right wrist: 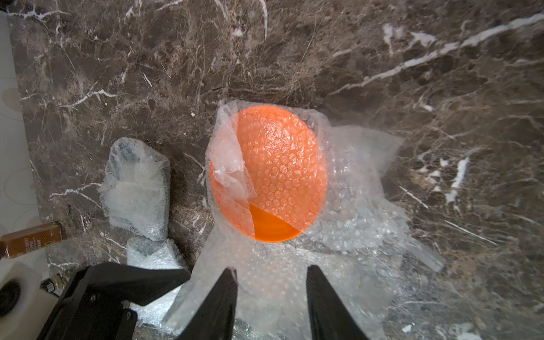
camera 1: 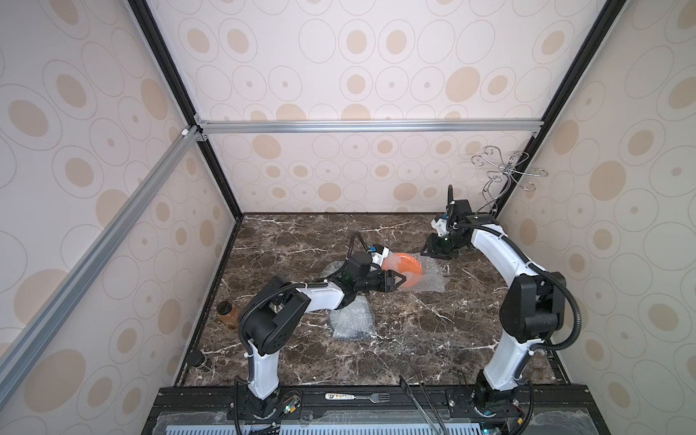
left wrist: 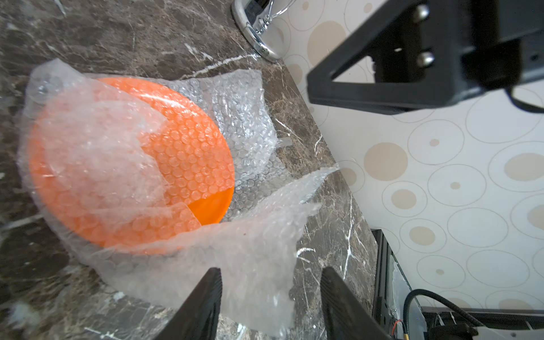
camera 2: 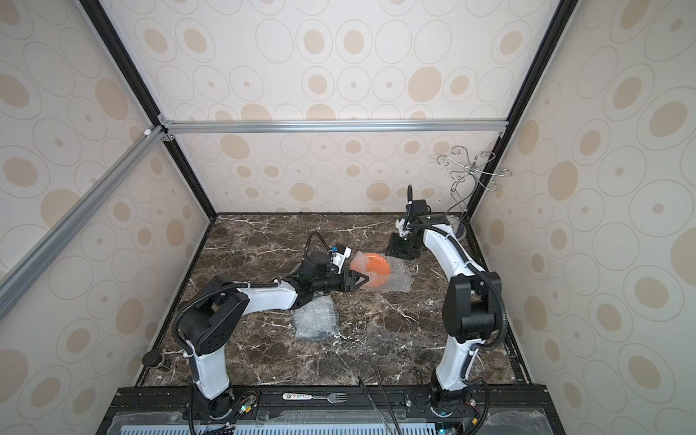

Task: Unpack dinner plates from bubble wrap
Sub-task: Unwrap the bubble wrap at the center of the board.

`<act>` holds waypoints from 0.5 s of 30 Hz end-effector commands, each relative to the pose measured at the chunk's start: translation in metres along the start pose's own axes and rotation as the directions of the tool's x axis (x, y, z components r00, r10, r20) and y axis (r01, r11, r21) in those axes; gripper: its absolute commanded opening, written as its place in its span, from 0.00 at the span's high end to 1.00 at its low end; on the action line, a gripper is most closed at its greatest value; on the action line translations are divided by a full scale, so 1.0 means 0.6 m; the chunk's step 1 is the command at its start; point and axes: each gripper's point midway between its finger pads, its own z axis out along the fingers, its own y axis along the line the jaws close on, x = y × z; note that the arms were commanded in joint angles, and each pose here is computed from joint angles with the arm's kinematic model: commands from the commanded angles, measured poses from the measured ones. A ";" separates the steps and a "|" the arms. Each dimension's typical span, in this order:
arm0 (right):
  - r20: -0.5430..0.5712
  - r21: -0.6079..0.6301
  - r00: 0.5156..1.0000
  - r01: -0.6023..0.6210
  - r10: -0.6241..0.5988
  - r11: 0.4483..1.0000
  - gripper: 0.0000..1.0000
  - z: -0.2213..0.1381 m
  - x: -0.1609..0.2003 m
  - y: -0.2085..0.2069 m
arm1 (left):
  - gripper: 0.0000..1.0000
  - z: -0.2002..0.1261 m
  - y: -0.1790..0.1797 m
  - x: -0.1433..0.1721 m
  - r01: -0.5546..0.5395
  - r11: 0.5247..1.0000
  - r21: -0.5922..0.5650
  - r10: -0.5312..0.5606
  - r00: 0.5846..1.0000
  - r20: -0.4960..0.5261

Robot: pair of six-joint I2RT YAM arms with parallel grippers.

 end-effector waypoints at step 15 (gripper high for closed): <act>-0.197 0.021 0.976 0.102 -0.096 0.995 0.58 0.098 0.175 0.055 | 0.18 -0.078 -0.010 -0.014 -0.029 0.991 -0.133 0.038 0.997 0.064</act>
